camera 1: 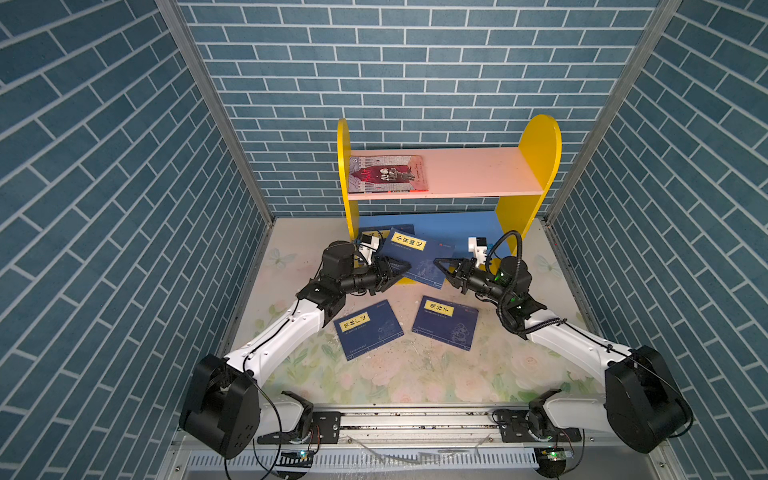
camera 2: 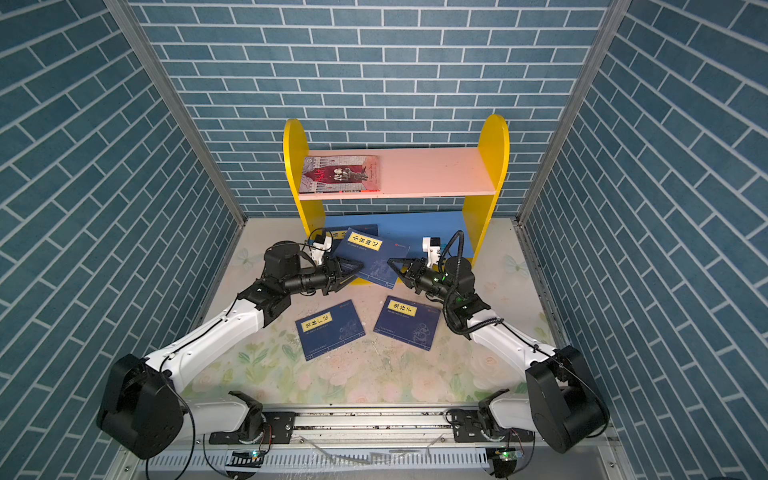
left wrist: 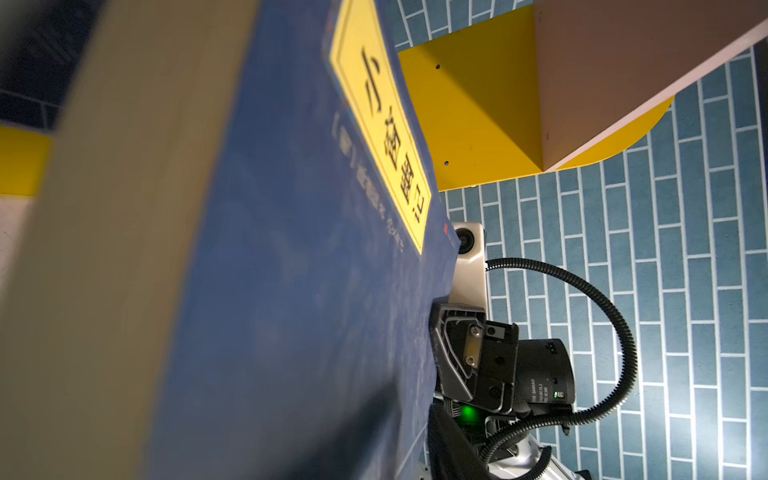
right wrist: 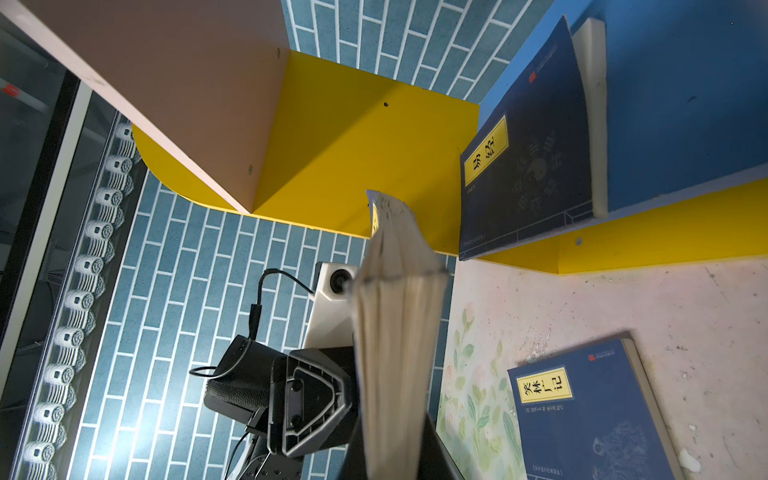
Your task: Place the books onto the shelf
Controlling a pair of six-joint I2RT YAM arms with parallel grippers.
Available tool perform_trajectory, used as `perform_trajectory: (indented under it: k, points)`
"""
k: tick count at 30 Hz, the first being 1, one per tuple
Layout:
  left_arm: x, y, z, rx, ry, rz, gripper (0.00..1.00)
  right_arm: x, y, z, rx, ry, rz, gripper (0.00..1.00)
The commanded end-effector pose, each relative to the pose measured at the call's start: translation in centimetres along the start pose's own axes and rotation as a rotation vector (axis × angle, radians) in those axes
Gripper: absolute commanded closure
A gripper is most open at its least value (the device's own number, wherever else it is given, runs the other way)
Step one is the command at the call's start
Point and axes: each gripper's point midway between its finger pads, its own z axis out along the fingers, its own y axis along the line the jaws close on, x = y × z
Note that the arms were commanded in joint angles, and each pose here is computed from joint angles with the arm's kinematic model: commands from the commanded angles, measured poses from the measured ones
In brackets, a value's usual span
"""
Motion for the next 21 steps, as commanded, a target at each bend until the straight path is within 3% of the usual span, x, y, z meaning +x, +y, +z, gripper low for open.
perform_trajectory:
  k: [1, 9, 13, 21]
  points:
    - [-0.7, -0.1, 0.0, 0.012, -0.027, -0.005, 0.58, 0.2, 1.8, 0.0, -0.068, 0.007, -0.009, 1.0]
    - [-1.4, -0.1, 0.1, 0.005, -0.036, -0.029, 0.75, 0.4, 2.2, 0.5, -0.089, 0.015, -0.008, 1.0]
    - [-1.3, 0.4, 0.0, -0.008, -0.029, -0.044, 0.97, 0.4, 1.9, 0.8, -0.084, 0.021, -0.006, 1.0]
    - [-3.2, 0.9, -1.4, -0.013, -0.089, -0.061, 1.0, -0.1, 0.0, 0.4, -0.007, -0.03, 0.006, 0.58]
